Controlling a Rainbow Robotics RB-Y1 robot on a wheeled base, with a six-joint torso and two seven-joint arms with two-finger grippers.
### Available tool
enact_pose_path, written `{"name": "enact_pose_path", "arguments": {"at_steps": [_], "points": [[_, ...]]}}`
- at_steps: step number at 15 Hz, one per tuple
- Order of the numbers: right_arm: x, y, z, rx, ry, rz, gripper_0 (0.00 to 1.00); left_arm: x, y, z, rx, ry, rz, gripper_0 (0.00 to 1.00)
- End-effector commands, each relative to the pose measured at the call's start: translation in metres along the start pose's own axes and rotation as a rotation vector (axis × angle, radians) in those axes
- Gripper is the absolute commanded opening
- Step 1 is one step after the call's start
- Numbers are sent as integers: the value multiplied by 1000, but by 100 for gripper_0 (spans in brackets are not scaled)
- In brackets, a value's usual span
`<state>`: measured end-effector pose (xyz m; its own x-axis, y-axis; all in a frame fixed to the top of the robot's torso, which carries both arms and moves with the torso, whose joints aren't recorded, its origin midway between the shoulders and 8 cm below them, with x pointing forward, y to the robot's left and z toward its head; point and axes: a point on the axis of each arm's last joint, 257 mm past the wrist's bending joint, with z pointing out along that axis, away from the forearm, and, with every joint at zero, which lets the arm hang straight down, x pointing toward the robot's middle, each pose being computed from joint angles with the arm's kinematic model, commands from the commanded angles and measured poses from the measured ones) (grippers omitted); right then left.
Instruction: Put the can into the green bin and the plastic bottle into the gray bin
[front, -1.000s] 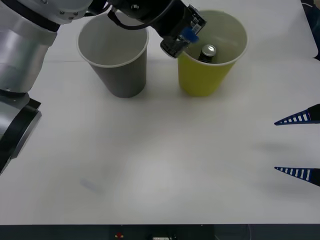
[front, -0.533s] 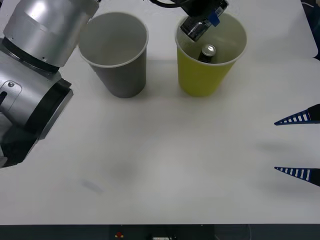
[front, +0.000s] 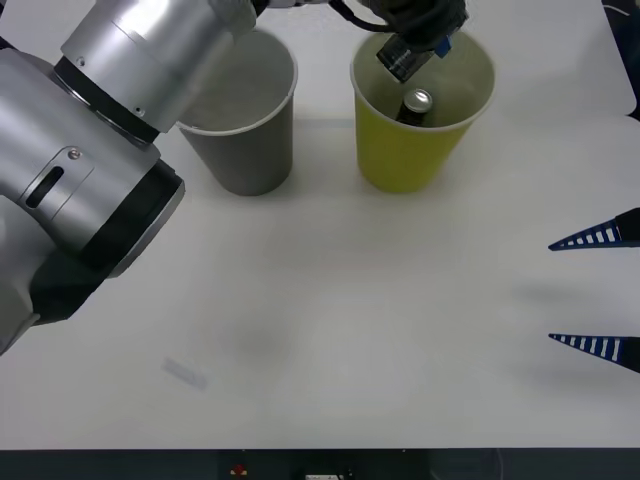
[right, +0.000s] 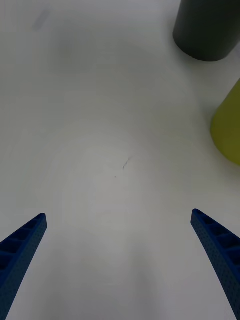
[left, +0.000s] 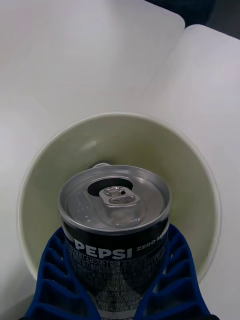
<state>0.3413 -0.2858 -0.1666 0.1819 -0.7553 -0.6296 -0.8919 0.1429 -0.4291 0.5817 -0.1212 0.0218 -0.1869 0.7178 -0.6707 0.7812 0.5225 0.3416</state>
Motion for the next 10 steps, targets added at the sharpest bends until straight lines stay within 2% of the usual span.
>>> {"name": "enact_pose_path", "arguments": {"at_steps": [1, 2, 3, 4, 7, 8, 9, 10], "points": [[0, 0, 0, 0, 0, 0, 100, 2, 1, 1, -3, 5, 1, 0], [0, 0, 0, 0, 0, 0, 100, 2, 1, 1, -3, 5, 1, 61], [0, 0, 0, 0, 0, 0, 100, 2, 2, 1, -3, 6, 1, 88], [0, 0, 0, 0, 0, 0, 100, 3, 1, 1, -3, 8, 11, 100], [0, 0, 0, 0, 0, 0, 100, -2, -7, -1, 39, -11, -1, 100], [0, 0, 0, 0, 0, 0, 100, -3, -5, -5, 61, -35, 9, 100], [0, 0, 0, 0, 0, 0, 100, -2, -2, -11, 73, -66, 51, 100], [0, 0, 0, 0, 0, 0, 100, 2, 0, -16, 98, -92, 61, 100]]}}
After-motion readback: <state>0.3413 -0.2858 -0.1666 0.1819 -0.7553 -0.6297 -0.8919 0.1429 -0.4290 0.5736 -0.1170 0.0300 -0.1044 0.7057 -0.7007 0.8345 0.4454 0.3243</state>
